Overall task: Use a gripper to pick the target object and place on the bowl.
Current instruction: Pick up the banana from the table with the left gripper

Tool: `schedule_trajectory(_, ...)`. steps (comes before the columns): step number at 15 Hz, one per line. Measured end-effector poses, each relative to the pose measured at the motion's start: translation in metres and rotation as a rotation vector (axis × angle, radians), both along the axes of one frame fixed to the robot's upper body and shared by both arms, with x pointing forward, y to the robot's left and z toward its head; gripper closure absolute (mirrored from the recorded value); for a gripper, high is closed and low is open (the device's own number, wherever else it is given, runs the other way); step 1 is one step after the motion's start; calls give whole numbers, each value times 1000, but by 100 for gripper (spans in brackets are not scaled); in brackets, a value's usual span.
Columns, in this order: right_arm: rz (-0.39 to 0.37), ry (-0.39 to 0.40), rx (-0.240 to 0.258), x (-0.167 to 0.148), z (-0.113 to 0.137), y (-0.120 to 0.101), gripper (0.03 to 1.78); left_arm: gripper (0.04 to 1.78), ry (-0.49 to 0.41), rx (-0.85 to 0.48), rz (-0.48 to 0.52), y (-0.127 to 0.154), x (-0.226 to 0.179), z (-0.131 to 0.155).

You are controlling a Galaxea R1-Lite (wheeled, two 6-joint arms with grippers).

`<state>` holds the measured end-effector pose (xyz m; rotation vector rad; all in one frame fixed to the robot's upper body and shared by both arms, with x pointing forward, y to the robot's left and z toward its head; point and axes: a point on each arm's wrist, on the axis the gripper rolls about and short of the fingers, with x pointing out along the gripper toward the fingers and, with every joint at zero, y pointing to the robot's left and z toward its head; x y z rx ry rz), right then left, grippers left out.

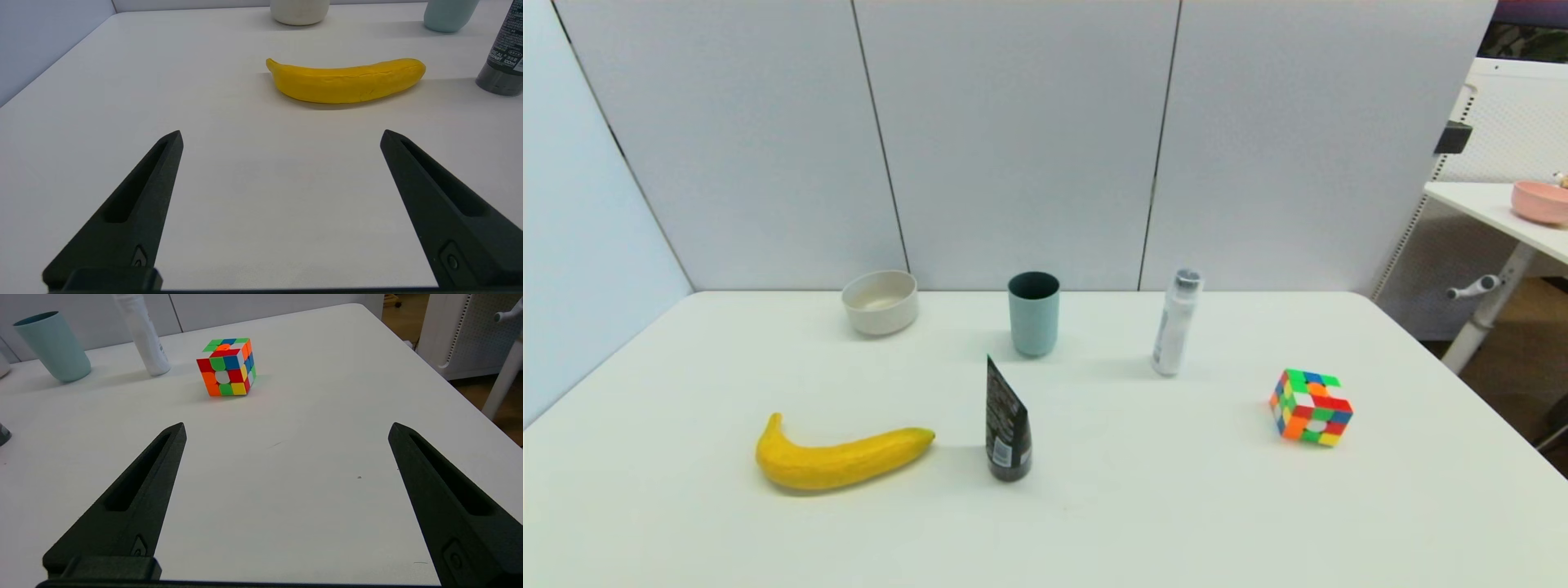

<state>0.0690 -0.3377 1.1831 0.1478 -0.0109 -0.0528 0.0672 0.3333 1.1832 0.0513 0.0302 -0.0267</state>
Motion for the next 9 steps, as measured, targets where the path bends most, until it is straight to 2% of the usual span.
schedule_trajectory(9,0,0,0,0,0,0,10,11,0,0,0,0,0,0)
